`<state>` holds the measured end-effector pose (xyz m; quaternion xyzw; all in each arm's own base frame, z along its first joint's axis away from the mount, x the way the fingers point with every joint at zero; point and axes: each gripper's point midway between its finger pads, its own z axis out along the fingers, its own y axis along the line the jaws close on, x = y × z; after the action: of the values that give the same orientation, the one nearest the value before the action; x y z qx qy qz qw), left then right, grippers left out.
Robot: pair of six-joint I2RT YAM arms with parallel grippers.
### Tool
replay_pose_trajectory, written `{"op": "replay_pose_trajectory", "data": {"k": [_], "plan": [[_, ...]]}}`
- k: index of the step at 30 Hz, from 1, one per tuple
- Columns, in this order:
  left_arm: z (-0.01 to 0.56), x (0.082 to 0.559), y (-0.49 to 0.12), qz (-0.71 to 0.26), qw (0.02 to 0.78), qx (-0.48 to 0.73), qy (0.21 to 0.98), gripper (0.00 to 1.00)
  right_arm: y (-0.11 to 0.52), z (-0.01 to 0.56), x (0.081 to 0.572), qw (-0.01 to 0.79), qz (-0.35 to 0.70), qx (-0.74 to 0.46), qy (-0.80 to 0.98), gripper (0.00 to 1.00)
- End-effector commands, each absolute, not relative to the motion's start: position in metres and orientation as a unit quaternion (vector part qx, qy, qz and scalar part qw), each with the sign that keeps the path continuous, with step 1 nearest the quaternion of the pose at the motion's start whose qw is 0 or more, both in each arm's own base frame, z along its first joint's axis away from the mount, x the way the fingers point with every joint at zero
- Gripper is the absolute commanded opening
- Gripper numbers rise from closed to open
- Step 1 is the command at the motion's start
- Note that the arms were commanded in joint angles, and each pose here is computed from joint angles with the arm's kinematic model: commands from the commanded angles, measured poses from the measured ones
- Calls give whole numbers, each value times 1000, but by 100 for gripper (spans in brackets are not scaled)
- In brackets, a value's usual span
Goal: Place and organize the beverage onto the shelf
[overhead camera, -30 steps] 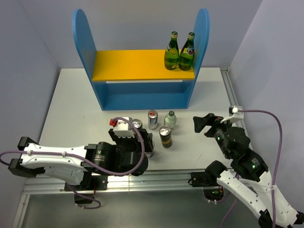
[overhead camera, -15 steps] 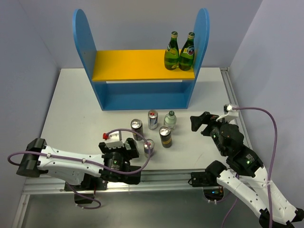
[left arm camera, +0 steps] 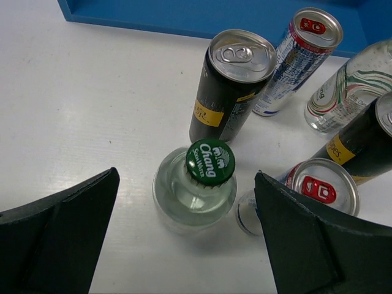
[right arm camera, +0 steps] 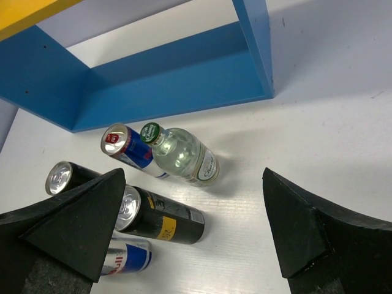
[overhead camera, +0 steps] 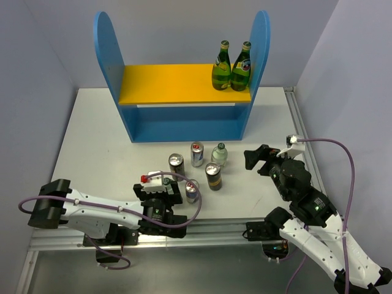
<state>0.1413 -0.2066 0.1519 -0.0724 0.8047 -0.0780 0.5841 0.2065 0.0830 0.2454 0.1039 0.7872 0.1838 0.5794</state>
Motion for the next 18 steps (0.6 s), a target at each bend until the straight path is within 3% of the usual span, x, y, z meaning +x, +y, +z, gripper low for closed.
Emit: {"op": "replay_pose_trajectory", "data": {"k": [1,12,18], "plan": [[163,153,-221,-70,603,-61,792,99,84,253,212,592,190,114,775,100],[146,179,-225,-55,590,-43,804,92,83,254,211,596,192,115,771,100],[142,187,-222,-54,587,-50,806,77,84,252,212,595,190,115,772,100]]}}
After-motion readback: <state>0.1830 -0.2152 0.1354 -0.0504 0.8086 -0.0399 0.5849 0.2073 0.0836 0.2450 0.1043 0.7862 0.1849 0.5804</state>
